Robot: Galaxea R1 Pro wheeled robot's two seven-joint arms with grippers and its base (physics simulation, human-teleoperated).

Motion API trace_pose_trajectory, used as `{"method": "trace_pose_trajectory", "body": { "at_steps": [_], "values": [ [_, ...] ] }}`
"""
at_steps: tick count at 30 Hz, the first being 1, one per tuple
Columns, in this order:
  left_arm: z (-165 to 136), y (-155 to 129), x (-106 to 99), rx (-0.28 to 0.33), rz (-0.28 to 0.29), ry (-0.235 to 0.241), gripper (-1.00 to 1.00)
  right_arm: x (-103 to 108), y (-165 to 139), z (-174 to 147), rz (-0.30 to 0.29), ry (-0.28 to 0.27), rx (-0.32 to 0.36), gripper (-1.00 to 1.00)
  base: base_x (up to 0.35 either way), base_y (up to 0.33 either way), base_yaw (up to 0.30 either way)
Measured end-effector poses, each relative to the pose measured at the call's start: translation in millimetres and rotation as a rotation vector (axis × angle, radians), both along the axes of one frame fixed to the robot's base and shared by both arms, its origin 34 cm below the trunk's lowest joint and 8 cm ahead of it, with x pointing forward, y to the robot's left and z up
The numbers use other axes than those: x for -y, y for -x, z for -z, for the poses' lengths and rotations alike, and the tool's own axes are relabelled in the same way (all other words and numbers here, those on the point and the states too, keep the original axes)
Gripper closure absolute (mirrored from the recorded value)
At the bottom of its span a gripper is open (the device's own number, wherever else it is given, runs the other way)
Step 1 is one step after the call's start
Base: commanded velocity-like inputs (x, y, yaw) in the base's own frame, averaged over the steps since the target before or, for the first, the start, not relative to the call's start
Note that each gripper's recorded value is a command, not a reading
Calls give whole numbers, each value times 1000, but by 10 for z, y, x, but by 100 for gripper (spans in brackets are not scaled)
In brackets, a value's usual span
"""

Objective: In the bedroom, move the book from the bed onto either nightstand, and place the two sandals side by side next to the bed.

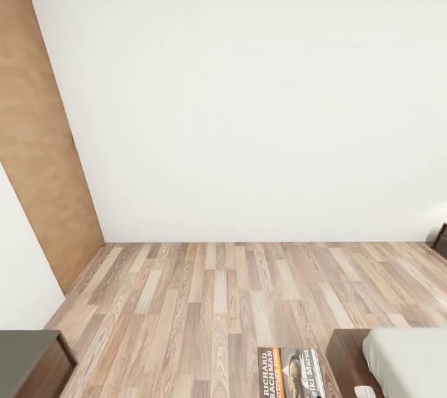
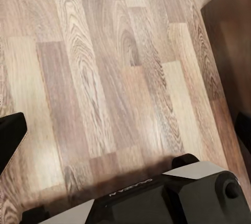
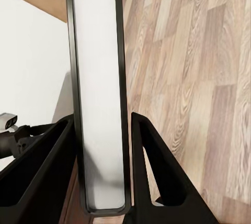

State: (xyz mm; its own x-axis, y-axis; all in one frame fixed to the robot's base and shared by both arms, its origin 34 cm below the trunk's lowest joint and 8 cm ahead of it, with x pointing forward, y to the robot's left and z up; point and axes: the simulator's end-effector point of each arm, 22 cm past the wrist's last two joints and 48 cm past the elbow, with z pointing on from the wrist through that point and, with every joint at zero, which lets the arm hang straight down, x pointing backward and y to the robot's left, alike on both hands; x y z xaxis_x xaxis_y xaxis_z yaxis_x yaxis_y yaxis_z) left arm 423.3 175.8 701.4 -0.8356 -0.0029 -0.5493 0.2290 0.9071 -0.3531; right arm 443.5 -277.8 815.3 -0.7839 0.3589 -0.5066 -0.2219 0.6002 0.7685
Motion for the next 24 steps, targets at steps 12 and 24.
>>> {"method": "trace_pose_trajectory", "body": {
  "at_steps": [12,24],
  "values": [
    [1,1,-1,-1,0,0,-100,0,3,1,0,0,0,100,328,0,0],
    [2,2,-1,-1,0,0,-100,0,2,1,0,0,-1,100,328,0,0]
  ]
}}
